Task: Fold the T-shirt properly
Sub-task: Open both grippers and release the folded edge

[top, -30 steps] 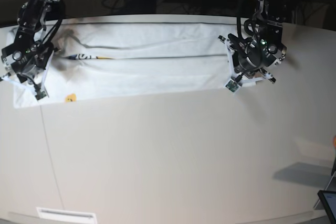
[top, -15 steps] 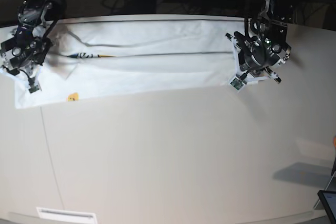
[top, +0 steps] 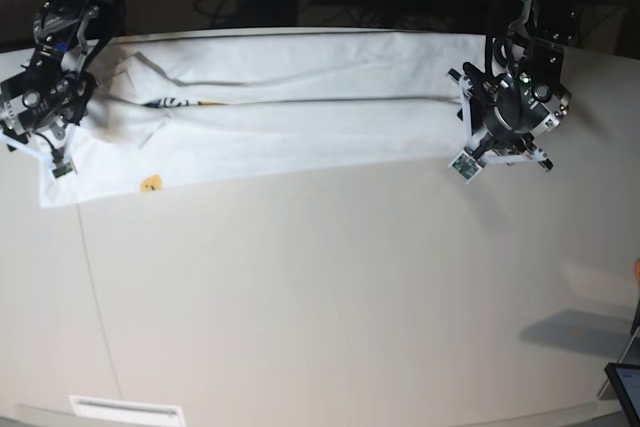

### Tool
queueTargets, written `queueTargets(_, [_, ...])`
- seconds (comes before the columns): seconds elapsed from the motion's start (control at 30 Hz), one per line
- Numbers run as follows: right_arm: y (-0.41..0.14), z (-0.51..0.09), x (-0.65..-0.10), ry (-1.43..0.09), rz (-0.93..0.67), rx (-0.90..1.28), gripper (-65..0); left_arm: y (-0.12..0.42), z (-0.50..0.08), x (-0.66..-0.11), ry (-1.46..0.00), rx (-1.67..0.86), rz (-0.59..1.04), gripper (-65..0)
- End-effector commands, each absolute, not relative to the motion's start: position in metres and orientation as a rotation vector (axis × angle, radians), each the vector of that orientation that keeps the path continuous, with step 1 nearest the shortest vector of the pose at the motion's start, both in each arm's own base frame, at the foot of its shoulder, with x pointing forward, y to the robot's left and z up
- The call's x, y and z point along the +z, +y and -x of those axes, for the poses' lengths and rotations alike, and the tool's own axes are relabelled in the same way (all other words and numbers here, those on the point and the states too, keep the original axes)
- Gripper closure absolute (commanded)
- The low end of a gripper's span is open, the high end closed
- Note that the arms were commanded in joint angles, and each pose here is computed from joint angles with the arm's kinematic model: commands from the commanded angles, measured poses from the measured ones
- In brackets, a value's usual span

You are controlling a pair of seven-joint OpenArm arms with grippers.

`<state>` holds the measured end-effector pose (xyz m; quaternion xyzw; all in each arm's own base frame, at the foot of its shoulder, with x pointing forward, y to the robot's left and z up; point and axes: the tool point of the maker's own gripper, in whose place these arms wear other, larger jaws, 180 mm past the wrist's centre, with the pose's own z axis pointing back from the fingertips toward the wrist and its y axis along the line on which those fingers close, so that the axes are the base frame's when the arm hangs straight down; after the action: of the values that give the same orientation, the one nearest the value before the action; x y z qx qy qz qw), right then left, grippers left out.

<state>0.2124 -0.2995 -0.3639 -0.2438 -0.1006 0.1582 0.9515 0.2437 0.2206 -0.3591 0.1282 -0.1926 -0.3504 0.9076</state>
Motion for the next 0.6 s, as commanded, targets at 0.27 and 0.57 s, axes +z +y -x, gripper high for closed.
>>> queueTargets(0.27, [-0.313,-0.232,-0.343,-0.315,0.542,0.311,-34.1,0.199,-0.27,-0.326,-0.575,-0.607,-0.061,-23.2])
queueTargets(0.57, [-0.288,-0.269,-0.328,-0.582,0.498,0.403,-33.8,0.194,-0.277,-0.289,-0.76,-0.374,0.229,-8.1])
